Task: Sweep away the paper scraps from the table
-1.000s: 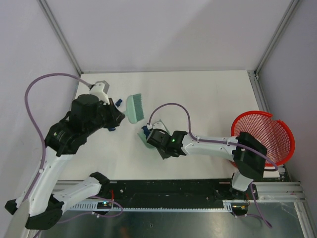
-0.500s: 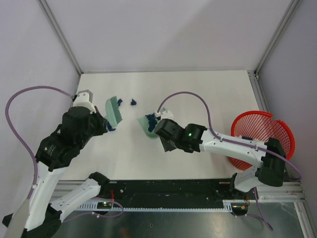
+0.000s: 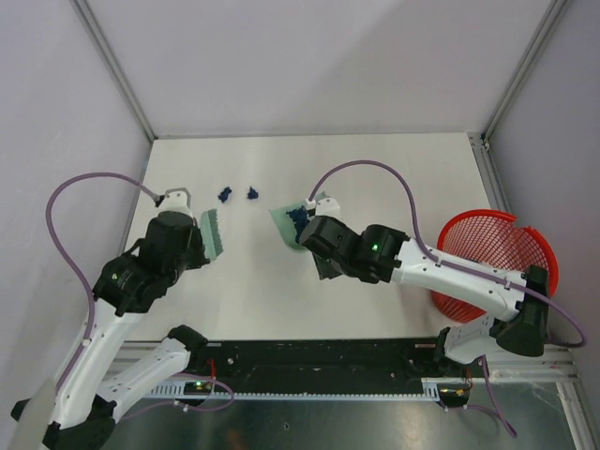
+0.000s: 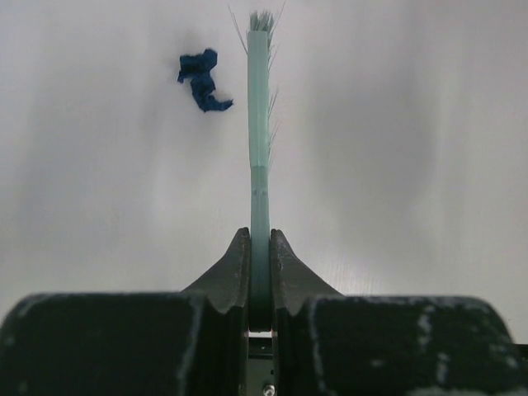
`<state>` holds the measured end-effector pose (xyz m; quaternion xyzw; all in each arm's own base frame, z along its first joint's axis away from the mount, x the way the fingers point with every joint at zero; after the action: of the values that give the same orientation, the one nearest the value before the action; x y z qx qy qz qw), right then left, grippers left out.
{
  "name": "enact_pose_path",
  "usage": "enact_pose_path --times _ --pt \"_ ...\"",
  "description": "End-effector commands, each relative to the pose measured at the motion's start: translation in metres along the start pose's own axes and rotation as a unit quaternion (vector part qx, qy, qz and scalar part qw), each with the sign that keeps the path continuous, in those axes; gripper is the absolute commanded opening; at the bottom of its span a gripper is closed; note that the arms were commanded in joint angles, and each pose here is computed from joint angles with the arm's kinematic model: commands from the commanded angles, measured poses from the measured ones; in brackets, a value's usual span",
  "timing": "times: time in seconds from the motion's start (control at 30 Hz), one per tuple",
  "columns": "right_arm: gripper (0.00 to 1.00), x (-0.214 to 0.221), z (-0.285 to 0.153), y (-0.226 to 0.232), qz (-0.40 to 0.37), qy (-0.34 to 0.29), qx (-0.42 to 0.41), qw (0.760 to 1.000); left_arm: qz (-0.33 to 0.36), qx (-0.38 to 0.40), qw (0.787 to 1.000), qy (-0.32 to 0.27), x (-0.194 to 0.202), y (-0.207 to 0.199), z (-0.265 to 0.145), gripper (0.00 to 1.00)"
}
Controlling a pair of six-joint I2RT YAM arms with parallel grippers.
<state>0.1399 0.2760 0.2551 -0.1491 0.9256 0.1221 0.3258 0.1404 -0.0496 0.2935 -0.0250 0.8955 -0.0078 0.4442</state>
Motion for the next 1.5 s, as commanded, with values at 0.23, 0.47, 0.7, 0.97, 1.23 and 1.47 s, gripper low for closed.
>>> enact_pose_path --times 0.23,0.47,0.7,0.97,1.23,1.47 --pt "0.00 -0.019 -0.043 -0.018 0.065 -0.016 0.023 0.997 0.002 -0.039 0.999 -0.031 0.017 0.019 0.001 0.00" --pt "0.00 -0.023 -0.062 -0.036 0.092 -0.024 0.041 0.995 -0.012 -0.053 0.998 -0.042 0.020 0.022 0.003 0.00" --pt "0.00 -0.020 -0.093 -0.070 0.139 -0.043 0.057 0.988 -0.012 -0.049 0.998 -0.040 0.021 0.020 0.006 0.00" --pt "0.00 -0.005 -0.130 -0.116 0.213 -0.079 0.073 0.971 -0.009 -0.047 0.998 -0.032 0.022 0.018 0.010 0.00" --pt "0.00 0.017 -0.166 -0.153 0.287 -0.127 0.066 0.947 -0.008 -0.047 0.998 -0.029 0.021 0.017 0.012 0.00" --pt "0.00 0.029 -0.183 -0.169 0.337 -0.168 0.047 0.925 -0.008 -0.046 0.998 -0.030 0.022 0.017 0.012 0.00"
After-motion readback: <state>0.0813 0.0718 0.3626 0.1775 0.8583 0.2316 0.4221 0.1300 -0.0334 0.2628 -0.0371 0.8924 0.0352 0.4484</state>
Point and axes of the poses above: each gripper's point midway between its finger pads, its own z axis out along the fingers, its own y axis along the line the jaws close on, x = y × z, the point moved 7 cm from there along -z, back along the fingers, and after that the axes turned 5 degrees about z, right-handed, at the moved point
